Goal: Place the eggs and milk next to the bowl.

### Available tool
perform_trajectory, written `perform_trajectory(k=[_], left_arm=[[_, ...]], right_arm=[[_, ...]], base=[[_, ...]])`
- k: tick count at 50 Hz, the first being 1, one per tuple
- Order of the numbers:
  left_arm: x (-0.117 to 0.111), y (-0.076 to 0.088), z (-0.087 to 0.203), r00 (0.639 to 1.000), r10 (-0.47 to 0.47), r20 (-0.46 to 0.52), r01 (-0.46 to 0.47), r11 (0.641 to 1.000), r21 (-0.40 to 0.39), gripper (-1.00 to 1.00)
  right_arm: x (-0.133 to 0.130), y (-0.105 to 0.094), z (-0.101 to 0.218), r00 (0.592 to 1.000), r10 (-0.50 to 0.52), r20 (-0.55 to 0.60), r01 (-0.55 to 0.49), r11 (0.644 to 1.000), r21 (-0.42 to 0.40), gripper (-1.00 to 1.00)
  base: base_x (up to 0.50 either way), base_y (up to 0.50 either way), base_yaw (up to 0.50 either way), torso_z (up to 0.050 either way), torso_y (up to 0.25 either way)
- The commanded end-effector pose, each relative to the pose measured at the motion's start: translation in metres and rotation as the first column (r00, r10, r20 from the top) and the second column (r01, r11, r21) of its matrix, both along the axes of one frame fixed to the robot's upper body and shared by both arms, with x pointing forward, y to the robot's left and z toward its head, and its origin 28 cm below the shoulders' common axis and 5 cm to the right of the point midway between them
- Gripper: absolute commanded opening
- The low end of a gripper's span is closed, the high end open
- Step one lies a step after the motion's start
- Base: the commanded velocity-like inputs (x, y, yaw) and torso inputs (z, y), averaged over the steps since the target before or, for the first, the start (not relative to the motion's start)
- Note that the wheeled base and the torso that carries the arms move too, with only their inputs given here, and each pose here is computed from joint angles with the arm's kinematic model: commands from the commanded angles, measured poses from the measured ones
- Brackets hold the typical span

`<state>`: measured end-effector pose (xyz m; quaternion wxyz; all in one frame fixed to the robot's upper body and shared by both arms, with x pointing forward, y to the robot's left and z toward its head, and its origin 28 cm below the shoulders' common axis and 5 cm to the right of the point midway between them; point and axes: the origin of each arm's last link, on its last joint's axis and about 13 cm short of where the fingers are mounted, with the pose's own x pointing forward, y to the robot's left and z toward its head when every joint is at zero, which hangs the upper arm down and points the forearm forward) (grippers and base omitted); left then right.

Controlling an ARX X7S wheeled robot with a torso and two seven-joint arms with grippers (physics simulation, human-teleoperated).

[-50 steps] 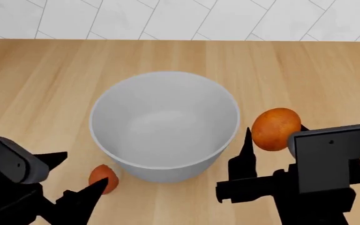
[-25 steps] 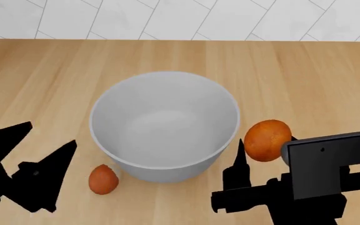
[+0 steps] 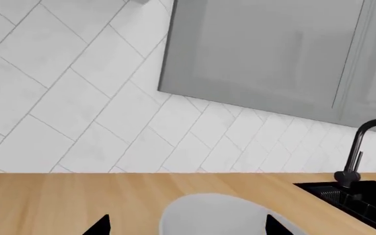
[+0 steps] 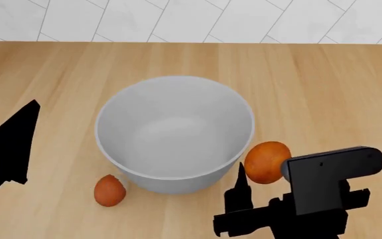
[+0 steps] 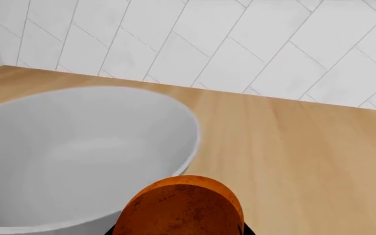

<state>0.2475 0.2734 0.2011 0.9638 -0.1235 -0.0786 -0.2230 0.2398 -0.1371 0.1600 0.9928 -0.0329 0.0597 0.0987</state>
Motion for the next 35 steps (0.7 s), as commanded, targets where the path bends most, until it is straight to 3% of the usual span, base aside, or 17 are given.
perform_trajectory(k=[1,35], left_arm=[[0.002,0.002,0.003,0.999,0.017,0.036,-0.016,0.999,-0.031,1.00],[0.002,0.003,0.002,0.998,0.041,0.050,-0.040,0.999,-0.027,1.00]], right_arm=[[0.001,0.001,-0.009,0.998,0.037,-0.049,-0.037,0.999,-0.006,-1.00],[0.007,0.006,-0.037,0.979,0.127,-0.157,-0.119,0.991,0.057,-1.00]], base=[[0.00,0.00,0.00,0.000,0.000],[0.00,0.00,0.00,0.000,0.000]])
